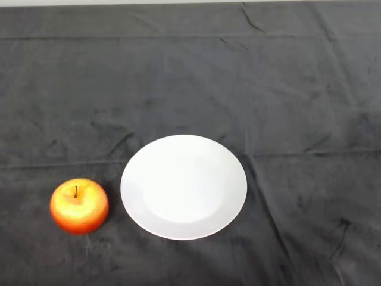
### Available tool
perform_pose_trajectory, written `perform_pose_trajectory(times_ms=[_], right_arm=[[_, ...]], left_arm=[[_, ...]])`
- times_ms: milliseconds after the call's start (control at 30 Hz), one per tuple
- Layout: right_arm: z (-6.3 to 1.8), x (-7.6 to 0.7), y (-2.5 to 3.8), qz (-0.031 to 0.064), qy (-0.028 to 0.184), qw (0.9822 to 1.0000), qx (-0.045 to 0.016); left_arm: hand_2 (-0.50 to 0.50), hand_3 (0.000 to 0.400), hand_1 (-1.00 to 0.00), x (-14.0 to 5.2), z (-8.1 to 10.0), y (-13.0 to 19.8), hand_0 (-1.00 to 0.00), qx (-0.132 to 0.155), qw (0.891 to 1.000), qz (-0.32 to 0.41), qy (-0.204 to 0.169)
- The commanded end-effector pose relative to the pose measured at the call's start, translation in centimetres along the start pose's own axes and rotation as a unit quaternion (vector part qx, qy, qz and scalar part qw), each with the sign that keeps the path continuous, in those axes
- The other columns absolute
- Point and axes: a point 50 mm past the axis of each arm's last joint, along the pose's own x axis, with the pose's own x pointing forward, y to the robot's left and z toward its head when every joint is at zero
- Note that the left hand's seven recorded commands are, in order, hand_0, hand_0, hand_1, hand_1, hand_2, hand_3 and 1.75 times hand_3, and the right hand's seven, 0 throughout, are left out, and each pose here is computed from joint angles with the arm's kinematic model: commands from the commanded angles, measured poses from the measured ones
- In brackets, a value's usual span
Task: Move the apple to the plate
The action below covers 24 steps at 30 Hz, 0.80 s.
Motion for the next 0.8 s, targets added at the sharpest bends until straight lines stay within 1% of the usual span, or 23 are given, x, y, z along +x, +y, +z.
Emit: perform_pose_trajectory(times_ms=[33,200,333,433,600,800], right_arm=[[1.36,0.44,1.39,0.0195,-0.026,0.9994,0.0071],[1.37,0.45,1.39,0.0195,-0.026,0.9994,0.0072],[1.37,0.45,1.39,0.0195,-0.026,0.9994,0.0074],[1.37,0.45,1.39,0.0195,-0.026,0.9994,0.0075],[1.37,0.45,1.39,0.0195,-0.026,0.9994,0.0077],[1.37,0.45,1.38,0.0195,-0.026,0.9994,0.0078]], left_arm=[[0.00,0.000,0.00,0.6,1.7,0.5,0.00,0.002,0.999,-0.018,-0.036],[0.00,0.000,0.00,0.5,1.9,-0.4,0.00,0.009,0.993,-0.109,-0.044],[0.00,0.000,0.00,0.2,1.9,-0.9,0.00,0.021,0.983,-0.178,-0.045],[0.00,0.000,0.00,0.1,2.2,-1.1,0.00,0.034,0.974,-0.220,-0.043],[0.00,0.000,0.00,0.3,2.9,-1.8,0.00,0.057,0.960,-0.272,-0.043],[0.00,0.000,0.00,-0.2,3.3,-3.1,0.00,0.086,0.943,-0.318,-0.049]])
